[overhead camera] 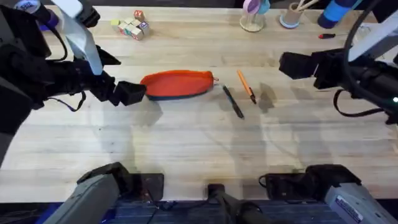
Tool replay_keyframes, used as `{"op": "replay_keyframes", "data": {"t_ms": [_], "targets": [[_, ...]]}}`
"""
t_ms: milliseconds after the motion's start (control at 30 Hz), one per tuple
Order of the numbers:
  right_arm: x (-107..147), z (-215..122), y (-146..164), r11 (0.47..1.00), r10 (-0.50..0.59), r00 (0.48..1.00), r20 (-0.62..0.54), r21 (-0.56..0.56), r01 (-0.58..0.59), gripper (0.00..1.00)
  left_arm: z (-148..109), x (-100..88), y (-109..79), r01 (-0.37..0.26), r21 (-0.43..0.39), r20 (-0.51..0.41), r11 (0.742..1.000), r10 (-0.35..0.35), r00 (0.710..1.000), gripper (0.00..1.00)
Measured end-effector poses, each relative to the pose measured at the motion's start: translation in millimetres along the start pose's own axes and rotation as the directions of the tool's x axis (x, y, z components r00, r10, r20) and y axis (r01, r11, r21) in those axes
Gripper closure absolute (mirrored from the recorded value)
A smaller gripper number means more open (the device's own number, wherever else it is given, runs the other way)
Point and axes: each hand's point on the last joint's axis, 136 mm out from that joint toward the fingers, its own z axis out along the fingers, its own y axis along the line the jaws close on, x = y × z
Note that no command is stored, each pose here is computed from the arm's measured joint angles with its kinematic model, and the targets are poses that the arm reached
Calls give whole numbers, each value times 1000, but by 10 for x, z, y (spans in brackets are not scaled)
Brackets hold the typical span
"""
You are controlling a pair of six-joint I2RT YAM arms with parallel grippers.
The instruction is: Unzip the bag, pick up the pens from the table one at a time and place them inside, then zip the bag closed.
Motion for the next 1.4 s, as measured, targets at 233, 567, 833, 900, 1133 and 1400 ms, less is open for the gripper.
{"op": "replay_keyframes", "data": {"t_ms": [233,567,833,900,1133,1400], "targets": [[1,0,0,1000,0,1000,0,0,0,5,161,71,29,13,52,-6,999,-13,1000,8],[1,0,0,1000,0,1000,0,0,0,5,424,150,50,59,144,12,988,-61,998,8],[1,0,0,1000,0,1000,0,0,0,5,476,146,32,70,174,29,982,-76,997,8],[1,0,0,1000,0,1000,0,0,0,5,501,172,18,82,187,21,979,-87,996,8],[1,0,0,1000,0,1000,0,0,0,5,592,255,-12,118,226,2,967,-122,993,5],[1,0,0,1000,0,1000,0,0,0,5,595,240,-15,117,230,11,966,-123,992,567]]}}
